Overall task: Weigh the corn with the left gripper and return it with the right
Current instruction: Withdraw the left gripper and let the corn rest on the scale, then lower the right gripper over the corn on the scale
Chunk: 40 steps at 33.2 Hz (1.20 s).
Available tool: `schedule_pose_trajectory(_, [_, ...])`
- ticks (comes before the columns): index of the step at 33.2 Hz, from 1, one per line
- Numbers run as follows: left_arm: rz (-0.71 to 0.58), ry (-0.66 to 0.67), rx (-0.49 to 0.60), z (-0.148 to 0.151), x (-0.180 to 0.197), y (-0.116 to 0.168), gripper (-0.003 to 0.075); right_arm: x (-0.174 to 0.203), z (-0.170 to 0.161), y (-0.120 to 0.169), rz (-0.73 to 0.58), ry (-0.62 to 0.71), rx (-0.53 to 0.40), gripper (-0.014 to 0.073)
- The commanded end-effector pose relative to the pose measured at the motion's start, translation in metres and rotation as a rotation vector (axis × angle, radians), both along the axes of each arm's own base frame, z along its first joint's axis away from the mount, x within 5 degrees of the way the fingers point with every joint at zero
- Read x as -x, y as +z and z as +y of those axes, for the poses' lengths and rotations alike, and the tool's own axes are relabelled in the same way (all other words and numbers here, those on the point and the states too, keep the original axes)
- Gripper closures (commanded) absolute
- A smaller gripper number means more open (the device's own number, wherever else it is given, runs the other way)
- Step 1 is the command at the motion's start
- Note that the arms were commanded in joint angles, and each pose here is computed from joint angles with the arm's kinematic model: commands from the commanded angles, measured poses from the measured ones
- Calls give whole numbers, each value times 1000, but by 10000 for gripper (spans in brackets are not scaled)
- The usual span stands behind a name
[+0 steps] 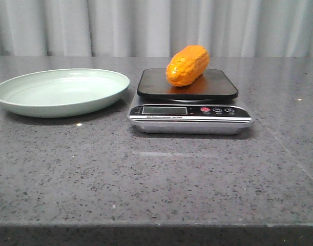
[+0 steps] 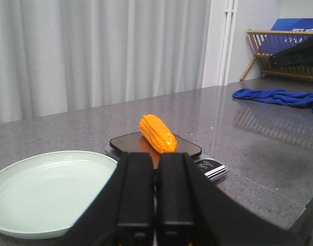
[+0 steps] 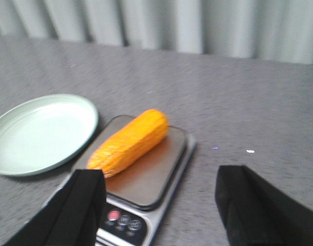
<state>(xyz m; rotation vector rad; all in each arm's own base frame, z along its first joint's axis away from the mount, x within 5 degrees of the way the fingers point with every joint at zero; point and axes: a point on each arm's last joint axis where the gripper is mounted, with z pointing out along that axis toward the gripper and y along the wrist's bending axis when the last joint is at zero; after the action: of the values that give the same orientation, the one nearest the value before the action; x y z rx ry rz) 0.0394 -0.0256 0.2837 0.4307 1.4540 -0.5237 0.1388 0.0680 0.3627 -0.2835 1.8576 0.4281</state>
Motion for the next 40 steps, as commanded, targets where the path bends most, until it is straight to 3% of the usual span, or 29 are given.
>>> schedule_pose_trajectory(1, [-78,-21,57,0,2,15,586,-21,22,26,-25,62,14,41])
schedule_pose_trajectory(6, [-85,-18,48,0,2,15,586,-63,58,43,172,87,60,40])
schedule_pose_trajectory(11, [-85,-18,48,0,2,15,586,-109,87,50,433,-20,-21,40])
schedule_pose_trajectory(20, [-85,-18,48,0,2,15,586,-165,119,16,811,-293,17,40])
schedule_pose_trajectory(28, [-85,-18,48,0,2,15,586,-184,135,-3,821,-359,-66,41])
schedule_pose_trajectory(36, [-88,-21,58,0,3,16,586,-203,135,-25,826,-422,-5,48])
schedule_pose_trajectory(38, [-83,-23,65,0,3,16,586,-208,138,-30,833,-426,3,101])
schedule_pose_trajectory(40, [-81,-24,67,0,3,16,586,-211,140,-36,840,-415,25,216])
